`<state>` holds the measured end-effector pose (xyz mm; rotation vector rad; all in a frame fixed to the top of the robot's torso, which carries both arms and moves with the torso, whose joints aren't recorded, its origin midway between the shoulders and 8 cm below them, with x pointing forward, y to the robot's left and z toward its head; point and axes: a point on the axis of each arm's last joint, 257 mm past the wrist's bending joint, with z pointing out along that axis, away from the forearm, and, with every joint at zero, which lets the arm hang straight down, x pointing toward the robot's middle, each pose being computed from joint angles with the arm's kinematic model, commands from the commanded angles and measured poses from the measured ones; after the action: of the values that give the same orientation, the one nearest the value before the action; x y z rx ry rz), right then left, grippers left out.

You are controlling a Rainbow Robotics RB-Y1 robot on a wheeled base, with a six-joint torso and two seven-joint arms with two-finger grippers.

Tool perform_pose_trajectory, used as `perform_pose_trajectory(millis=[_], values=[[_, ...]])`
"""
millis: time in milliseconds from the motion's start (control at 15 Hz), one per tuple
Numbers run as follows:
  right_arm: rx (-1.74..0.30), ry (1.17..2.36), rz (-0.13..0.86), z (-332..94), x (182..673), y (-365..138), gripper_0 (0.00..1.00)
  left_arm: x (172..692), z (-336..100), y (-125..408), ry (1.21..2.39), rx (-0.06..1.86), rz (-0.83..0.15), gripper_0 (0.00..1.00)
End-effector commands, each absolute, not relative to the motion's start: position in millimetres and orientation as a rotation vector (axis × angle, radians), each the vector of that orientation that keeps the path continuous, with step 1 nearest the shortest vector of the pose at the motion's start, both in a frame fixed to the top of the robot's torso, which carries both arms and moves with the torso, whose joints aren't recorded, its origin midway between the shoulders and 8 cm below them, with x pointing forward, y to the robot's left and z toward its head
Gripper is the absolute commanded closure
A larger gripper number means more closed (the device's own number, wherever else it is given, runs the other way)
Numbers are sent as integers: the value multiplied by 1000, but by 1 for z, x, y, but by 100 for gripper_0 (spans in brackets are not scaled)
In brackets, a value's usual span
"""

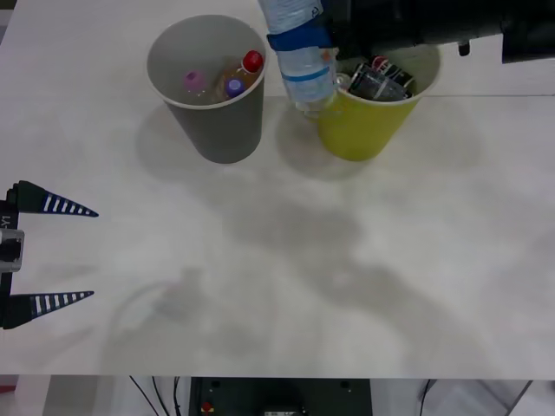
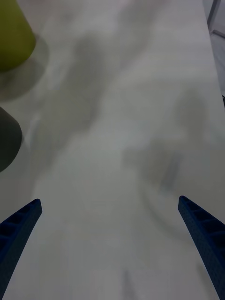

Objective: Put the can into the green bin and the plastic bottle into the gray bin

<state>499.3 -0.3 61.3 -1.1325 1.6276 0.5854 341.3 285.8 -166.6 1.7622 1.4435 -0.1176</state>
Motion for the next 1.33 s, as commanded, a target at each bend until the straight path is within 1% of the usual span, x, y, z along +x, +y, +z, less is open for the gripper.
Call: perform_pose_trajectory(millis=[67, 200, 467, 533, 733, 800, 867, 1000, 1067, 1133, 1333], values=[[-1109, 1605, 539, 76, 528, 26, 100, 341, -167, 286, 1444, 1762, -118, 0], [-1095, 1608, 532, 82, 546, 46, 100, 341, -167, 286, 1444, 1762, -118, 0], [-1056, 1541, 515, 82, 585, 94, 100, 341, -167, 286, 1444, 1762, -118, 0], [-1054, 1523, 495, 80, 593, 104, 100, 341, -167, 286, 1444, 1762, -118, 0], [-1014, 1486, 479, 79, 608, 131, 100, 341, -167, 286, 1444, 1762, -118, 0], [-1009, 1483, 472, 76, 611, 134, 97, 341, -167, 286, 1444, 1762, -118, 0], [-1012, 1477, 464, 76, 612, 136, 76, 341, -167, 286, 1444, 1762, -118, 0], [-1018, 1477, 459, 74, 612, 136, 9, 341, -167, 286, 1444, 1762, -118, 0], [-1025, 1483, 457, 72, 612, 136, 0, 341, -167, 286, 1444, 1762, -118, 0], [-1039, 1500, 457, 66, 610, 135, 0, 341, -167, 286, 1444, 1762, -118, 0], [-1028, 1508, 489, 69, 608, 132, 0, 341, -167, 286, 1444, 1762, -118, 0]])
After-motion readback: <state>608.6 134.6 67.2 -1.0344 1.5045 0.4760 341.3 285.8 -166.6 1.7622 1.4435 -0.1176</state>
